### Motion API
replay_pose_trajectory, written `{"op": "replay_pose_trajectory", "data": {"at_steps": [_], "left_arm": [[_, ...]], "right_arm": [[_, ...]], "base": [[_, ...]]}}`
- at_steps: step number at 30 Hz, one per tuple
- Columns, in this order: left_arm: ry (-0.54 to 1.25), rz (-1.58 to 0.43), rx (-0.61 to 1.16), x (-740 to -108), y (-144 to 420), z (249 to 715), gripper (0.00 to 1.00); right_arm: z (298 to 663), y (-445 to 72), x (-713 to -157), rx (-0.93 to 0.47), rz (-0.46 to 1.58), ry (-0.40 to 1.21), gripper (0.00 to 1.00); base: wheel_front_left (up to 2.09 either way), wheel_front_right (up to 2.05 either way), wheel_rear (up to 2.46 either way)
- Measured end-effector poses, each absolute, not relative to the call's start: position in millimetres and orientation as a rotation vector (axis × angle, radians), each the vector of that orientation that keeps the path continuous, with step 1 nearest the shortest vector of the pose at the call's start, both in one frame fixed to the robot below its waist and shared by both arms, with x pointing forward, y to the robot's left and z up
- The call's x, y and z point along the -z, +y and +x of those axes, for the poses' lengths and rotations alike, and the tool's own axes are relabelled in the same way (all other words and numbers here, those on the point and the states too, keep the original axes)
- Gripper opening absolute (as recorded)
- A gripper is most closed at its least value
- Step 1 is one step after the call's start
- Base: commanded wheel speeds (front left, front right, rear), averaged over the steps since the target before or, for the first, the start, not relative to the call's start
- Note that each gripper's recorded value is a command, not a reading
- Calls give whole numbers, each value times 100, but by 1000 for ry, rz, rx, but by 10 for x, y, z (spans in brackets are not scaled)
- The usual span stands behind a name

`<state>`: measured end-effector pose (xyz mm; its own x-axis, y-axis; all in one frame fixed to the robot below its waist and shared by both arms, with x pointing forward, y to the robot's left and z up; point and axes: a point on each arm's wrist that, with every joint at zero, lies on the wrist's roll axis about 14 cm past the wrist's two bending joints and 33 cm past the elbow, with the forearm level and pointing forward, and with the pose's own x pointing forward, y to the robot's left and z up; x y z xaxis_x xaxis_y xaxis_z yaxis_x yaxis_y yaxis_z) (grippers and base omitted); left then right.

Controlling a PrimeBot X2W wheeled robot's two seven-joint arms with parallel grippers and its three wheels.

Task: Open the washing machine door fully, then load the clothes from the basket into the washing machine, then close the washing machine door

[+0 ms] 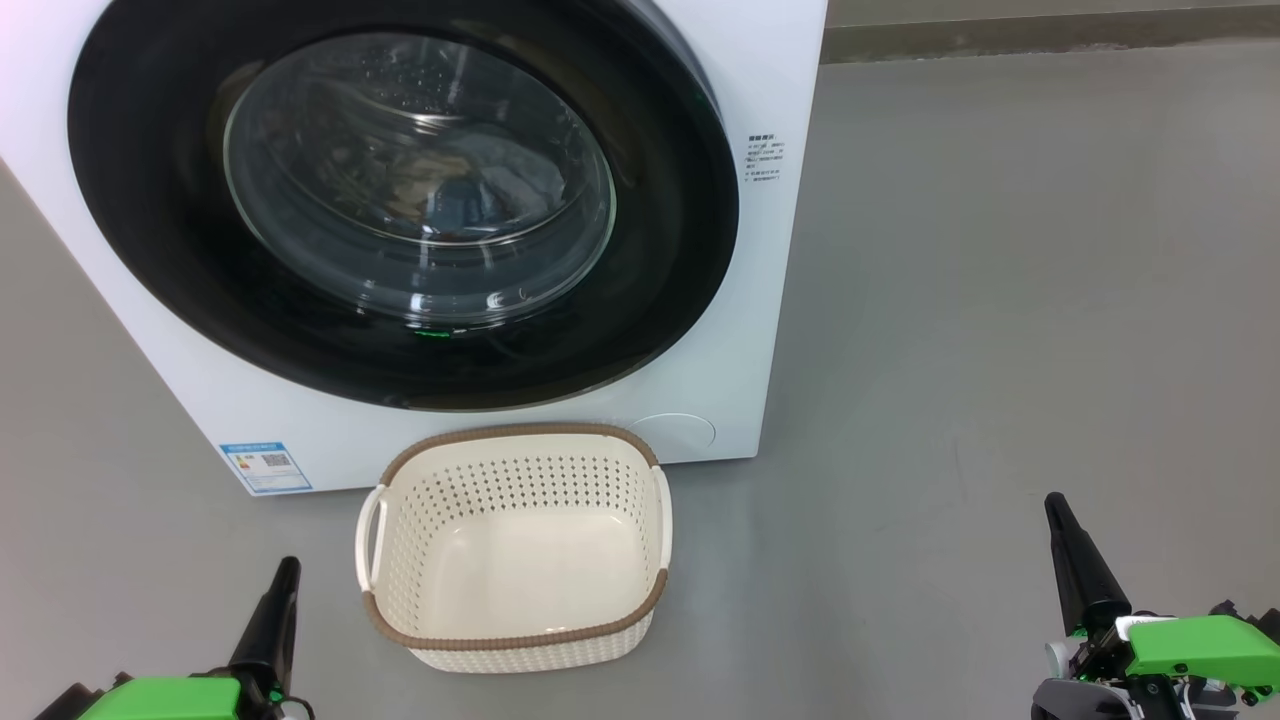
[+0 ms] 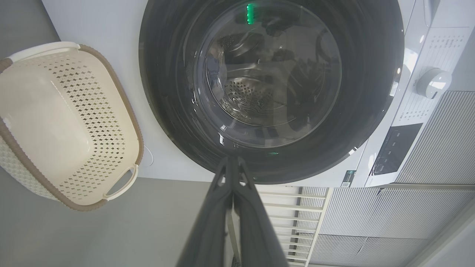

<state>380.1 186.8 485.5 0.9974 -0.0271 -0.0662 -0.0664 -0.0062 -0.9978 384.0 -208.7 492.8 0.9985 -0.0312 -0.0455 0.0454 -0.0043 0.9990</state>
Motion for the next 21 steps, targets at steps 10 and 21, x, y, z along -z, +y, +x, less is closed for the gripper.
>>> {"op": "replay_pose_trajectory", "data": {"at_steps": [10, 21], "left_arm": [[73, -1578, -31, -4855, 1867, 3800, 0], [73, -1578, -31, -4855, 1868, 3800, 0]], "right_arm": [[3840, -2087, -4928, 60, 1574, 11, 0], [3840, -2087, -4928, 60, 1574, 11, 0]], "base": [[0, 0, 0], [0, 0, 0]]}}
